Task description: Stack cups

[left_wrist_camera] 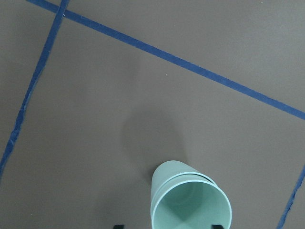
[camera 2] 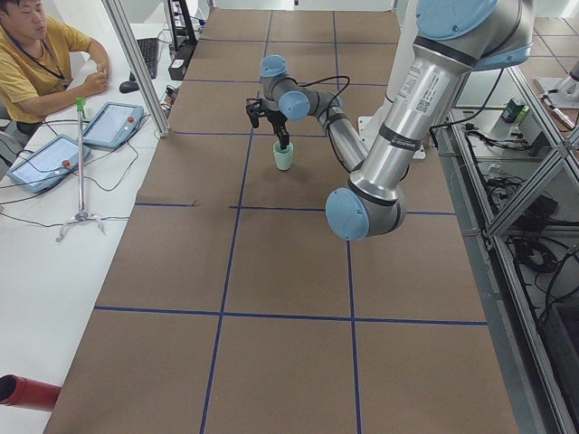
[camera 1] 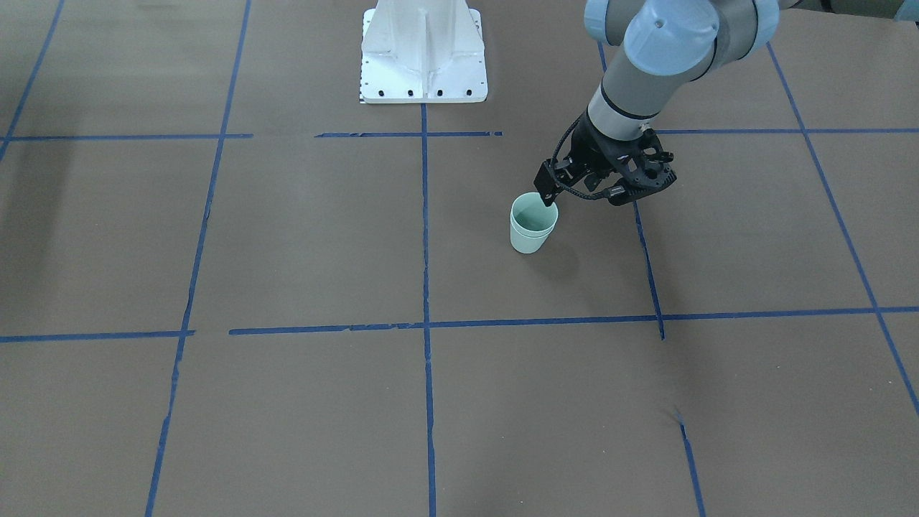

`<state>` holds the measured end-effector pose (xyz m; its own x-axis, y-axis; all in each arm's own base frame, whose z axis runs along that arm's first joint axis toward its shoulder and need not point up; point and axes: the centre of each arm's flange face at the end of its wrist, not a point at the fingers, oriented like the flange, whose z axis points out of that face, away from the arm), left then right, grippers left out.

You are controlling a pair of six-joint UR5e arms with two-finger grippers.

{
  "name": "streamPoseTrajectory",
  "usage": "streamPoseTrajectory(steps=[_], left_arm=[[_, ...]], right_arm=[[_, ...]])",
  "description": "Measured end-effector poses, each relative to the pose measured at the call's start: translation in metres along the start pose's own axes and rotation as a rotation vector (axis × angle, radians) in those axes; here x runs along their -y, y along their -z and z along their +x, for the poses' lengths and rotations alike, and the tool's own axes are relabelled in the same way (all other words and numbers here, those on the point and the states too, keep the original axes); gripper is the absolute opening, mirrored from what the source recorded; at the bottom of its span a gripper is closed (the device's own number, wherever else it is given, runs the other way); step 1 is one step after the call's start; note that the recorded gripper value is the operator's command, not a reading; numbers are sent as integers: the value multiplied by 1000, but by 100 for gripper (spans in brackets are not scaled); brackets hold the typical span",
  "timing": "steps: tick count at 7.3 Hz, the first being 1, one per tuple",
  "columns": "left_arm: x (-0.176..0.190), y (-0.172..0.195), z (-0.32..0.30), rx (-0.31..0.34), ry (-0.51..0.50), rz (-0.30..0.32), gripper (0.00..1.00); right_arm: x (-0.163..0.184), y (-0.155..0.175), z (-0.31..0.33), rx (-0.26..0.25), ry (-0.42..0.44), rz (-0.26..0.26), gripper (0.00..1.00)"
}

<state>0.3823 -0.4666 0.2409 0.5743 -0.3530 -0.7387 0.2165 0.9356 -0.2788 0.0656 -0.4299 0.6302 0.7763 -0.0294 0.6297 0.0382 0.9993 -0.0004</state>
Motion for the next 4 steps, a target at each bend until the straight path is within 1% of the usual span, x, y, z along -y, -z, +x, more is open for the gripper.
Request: streamPoseTrajectory(steps=[1,2,4], left_arm=[[1,3,-9,0,-42,4,100],[8,7,-30,11,-116,13,100],[52,25,-107,55,-280,37,100]], right_arm=[[0,0,0,0,0,0,100],[0,0,0,0,0,0,100],[0,0,0,0,0,0,100]])
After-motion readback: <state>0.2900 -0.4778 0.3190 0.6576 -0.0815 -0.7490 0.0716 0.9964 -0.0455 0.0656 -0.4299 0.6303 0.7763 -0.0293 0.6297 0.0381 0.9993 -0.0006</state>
